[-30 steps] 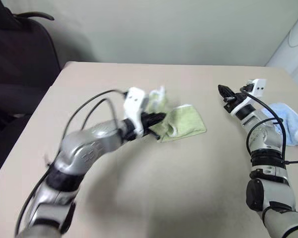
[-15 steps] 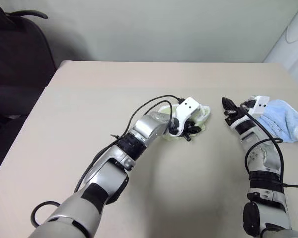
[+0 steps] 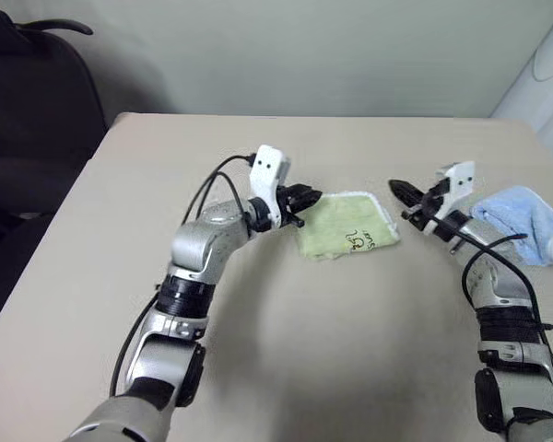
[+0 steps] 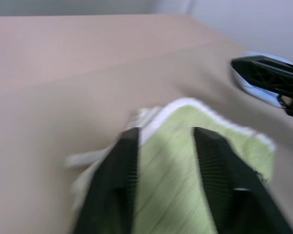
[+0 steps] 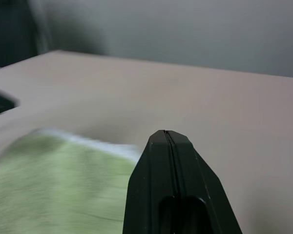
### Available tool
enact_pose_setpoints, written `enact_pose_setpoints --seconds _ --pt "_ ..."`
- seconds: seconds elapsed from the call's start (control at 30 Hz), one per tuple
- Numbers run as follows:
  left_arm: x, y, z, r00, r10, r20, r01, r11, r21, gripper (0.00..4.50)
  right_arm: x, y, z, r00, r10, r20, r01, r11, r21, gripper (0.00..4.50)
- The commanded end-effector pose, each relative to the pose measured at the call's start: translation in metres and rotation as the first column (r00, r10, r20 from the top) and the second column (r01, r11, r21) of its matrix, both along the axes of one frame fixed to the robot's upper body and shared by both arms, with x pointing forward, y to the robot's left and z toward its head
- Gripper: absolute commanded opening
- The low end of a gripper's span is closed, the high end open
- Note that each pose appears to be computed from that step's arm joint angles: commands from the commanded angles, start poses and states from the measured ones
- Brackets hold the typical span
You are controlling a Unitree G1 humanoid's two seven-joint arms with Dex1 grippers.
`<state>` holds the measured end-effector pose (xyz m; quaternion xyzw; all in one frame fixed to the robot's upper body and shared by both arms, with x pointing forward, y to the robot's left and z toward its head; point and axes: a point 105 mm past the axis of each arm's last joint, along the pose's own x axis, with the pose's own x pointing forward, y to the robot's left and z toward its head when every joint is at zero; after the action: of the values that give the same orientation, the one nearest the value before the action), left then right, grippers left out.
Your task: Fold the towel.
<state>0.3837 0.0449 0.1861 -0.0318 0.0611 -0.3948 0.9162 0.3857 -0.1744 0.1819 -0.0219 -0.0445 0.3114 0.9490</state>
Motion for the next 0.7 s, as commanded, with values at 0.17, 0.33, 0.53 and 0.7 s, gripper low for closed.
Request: enact_pose_setpoints --seconds 0.17,0.33,0.53,0.7 --pt "-0.003 -0.026 -0.039 0.998 -0.035 -0.06 0.042 0.993 0.114 0.04 0.003 0.041 -0.046 0.978 0.133 -0.159 -0.154 0.979 -0.133 0.0" --pt "0.0 -0.022 -0.091 0.994 0.006 -0.112 0.032 0.94 0.339 0.04 0.011 0.036 -0.082 0.971 0.045 -0.237 -0.102 0.967 -0.235 0.0" --pt "-0.004 -0.016 -0.041 1.0 0.006 -0.028 -0.005 1.0 0.026 0.04 0.007 0.026 -0.045 0.993 0.064 -0.102 -0.078 0.987 -0.143 0.0" --pt "-0.013 0.04 -0.001 0.99 0.142 0.01 -0.137 0.971 -0.194 0.0 -0.009 0.0 -0.009 0.996 0.069 -0.058 -0.071 0.997 -0.031 0.84"
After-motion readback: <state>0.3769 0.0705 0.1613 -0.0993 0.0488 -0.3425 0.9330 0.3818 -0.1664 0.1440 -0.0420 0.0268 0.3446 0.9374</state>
